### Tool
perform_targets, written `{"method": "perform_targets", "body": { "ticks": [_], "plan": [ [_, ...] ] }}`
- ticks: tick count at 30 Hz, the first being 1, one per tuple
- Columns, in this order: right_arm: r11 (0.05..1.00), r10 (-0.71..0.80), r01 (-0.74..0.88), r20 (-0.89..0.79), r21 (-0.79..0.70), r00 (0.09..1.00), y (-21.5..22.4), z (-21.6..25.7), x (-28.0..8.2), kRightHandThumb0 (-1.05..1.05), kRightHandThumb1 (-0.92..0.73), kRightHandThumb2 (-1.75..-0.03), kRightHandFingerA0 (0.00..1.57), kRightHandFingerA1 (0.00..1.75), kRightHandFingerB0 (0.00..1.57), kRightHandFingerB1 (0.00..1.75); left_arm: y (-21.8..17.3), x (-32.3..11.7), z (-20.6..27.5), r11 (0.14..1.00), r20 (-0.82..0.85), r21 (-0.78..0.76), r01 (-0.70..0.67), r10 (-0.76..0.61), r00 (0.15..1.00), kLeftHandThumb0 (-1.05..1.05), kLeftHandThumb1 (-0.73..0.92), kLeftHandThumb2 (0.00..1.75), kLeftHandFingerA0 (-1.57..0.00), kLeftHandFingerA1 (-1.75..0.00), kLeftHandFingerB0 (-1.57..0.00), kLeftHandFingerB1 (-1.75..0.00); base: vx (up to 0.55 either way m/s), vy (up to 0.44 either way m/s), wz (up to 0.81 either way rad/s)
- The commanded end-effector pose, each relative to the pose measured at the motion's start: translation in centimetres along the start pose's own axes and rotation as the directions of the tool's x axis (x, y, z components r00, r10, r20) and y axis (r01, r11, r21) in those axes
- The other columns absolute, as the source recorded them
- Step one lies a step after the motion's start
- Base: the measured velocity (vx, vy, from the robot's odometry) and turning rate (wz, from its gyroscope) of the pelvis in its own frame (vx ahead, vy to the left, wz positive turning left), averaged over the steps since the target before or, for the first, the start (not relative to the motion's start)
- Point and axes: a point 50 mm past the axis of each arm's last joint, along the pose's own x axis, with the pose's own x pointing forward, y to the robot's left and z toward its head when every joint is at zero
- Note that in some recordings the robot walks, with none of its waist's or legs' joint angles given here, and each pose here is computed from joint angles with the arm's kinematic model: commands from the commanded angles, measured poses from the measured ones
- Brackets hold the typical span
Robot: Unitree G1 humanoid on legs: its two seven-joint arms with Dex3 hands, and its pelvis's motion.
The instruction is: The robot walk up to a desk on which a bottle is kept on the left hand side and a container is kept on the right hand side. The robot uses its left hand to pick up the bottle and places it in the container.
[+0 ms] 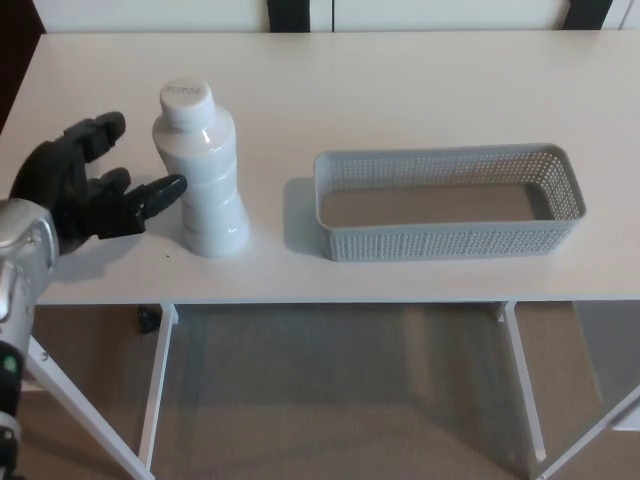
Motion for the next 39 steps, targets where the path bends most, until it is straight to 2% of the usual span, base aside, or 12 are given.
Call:
{"method": "perform_targets", "body": {
  "ticks": [1, 19, 22, 23, 26, 27, 28, 29, 30, 32, 35, 39],
  "plan": [
    [1.0, -0.001, 0.001, 0.006, 0.017, 1.0, 0.1, 0.2, 0.0, -0.43, -0.31, -0.62, 0.14, 0.44, 0.23, 0.44, -0.4, 0.3, 0.0, 0.999, 0.016, 0.033, -0.006, 0.005, 1.0, -0.56, 0.36, 0.67, 0.0, -0.04, 0.0, 0.0, 0.0, 0.0, 0.0],
    [1.0, -0.013, 0.013, 0.026, -0.01, 1.0, 0.6, 1.3, 0.6, -0.44, -0.32, -0.62, 0.18, 0.43, 0.27, 0.42, -5.8, 0.2, -0.1, 0.986, 0.028, 0.069, 0.154, -0.156, 0.987, -0.54, 0.36, 0.71, 0.0, -0.12, 0.0, -0.09, 0.0, 0.0, 0.0],
    [1.0, -0.009, 0.009, 0.031, -0.001, 0.999, 0.6, 1.5, 0.6, -0.43, -0.31, -0.62, 0.18, 0.43, 0.28, 0.43, -6.8, 0.3, 0.0, 0.983, 0.026, 0.068, 0.173, -0.175, 0.984, -0.53, 0.45, 0.54, 0.0, -0.18, 0.0, -0.1, 0.0, 0.0, 0.0],
    [1.0, -0.004, 0.004, 0.032, -0.001, 0.999, 0.7, 1.5, 0.6, -0.43, -0.32, -0.62, 0.16, 0.43, 0.26, 0.42, -7.0, 0.4, 0.1, 0.982, 0.026, 0.068, 0.173, -0.175, 0.984, -0.55, 0.36, 0.74, 0.0, -0.21, 0.0, -0.12, 0.0, 0.0, 0.0],
    [1.0, 0.0, 0.001, 0.04, -0.021, 0.999, 1.1, 1.9, 0.5, -0.44, -0.31, -0.63, 0.2, 0.45, 0.28, 0.44, -7.9, 0.8, 0.3, 0.985, 0.022, 0.061, 0.162, -0.163, 0.986, -0.56, 0.36, 0.75, 0.0, -0.19, 0.0, -0.13, 0.0, 0.0, 0.0],
    [1.0, 0.006, -0.005, 0.045, -0.024, 0.999, 1.3, 2.0, 0.5, -0.43, -0.32, -0.63, 0.17, 0.44, 0.25, 0.43, -8.4, 1.0, 0.4, 0.987, 0.015, 0.099, 0.126, -0.128, 0.992, -0.63, 0.43, 0.76, -0.23, -0.46, 0.0, -0.12, 0.0, 0.0, 0.0],
    [1.0, 0.009, -0.008, 0.048, -0.026, 0.999, 1.4, 2.1, 0.6, -0.43, -0.32, -0.63, 0.17, 0.44, 0.26, 0.43, -8.8, 1.3, 0.4, 0.992, 0.016, 0.101, 0.076, -0.078, 0.997, -0.31, 0.7, 0.62, -1.04, -0.56, -0.15, -0.28, 0.0, 0.0, 0.0],
    [1.0, 0.011, -0.01, 0.049, -0.028, 0.999, 1.5, 2.1, 0.7, -0.43, -0.32, -0.63, 0.17, 0.44, 0.26, 0.43, -9.1, 1.5, 0.4, 0.994, 0.018, 0.101, 0.041, -0.043, 0.999, -0.31, 0.7, 0.62, -1.04, -0.56, -0.15, -0.28, 0.0, 0.0, 0.0],
    [0.999, 0.015, -0.013, 0.052, -0.029, 0.999, 1.7, 2.2, 0.8, -0.44, -0.32, -0.64, 0.18, 0.45, 0.26, 0.44, -9.5, 1.7, 0.5, 0.997, 0.031, 0.082, -0.003, 0.001, 1.0, -0.1, 0.77, 0.64, -1.23, -0.75, -0.48, -0.41, 0.0, 0.0, 0.0],
    [0.999, 0.018, -0.016, 0.055, -0.03, 0.998, 1.9, 2.3, 1.0, -0.44, -0.32, -0.64, 0.18, 0.45, 0.26, 0.44, -9.9, 1.9, 0.6, 0.997, 0.046, 0.061, -0.044, 0.041, 0.998, -0.1, 0.77, 0.64, -1.23, -0.75, -0.48, -0.41, 0.0, 0.0, 0.0],
    [0.999, 0.024, -0.021, 0.068, -0.042, 0.997, 2.1, 2.7, 1.3, -0.46, -0.33, -0.64, 0.17, 0.43, 0.27, 0.42, -10.4, 2.2, 1.0, 0.996, 0.047, 0.024, -0.084, 0.083, 0.995, -0.09, 0.77, 0.71, -1.13, -1.17, -0.82, -0.61, 0.0, 0.0, 0.0],
    [0.999, 0.022, -0.019, 0.074, -0.039, 0.997, 2.2, 3.2, 1.5, -0.47, -0.33, -0.64, 0.18, 0.43, 0.28, 0.42, -10.9, 2.3, 1.4, 0.994, 0.049, -0.004, -0.107, 0.107, 0.993, -0.07, 0.77, 0.75, -1.08, -1.29, -0.86, -0.78, 0.0, 0.0, 0.0]
  ]
}}
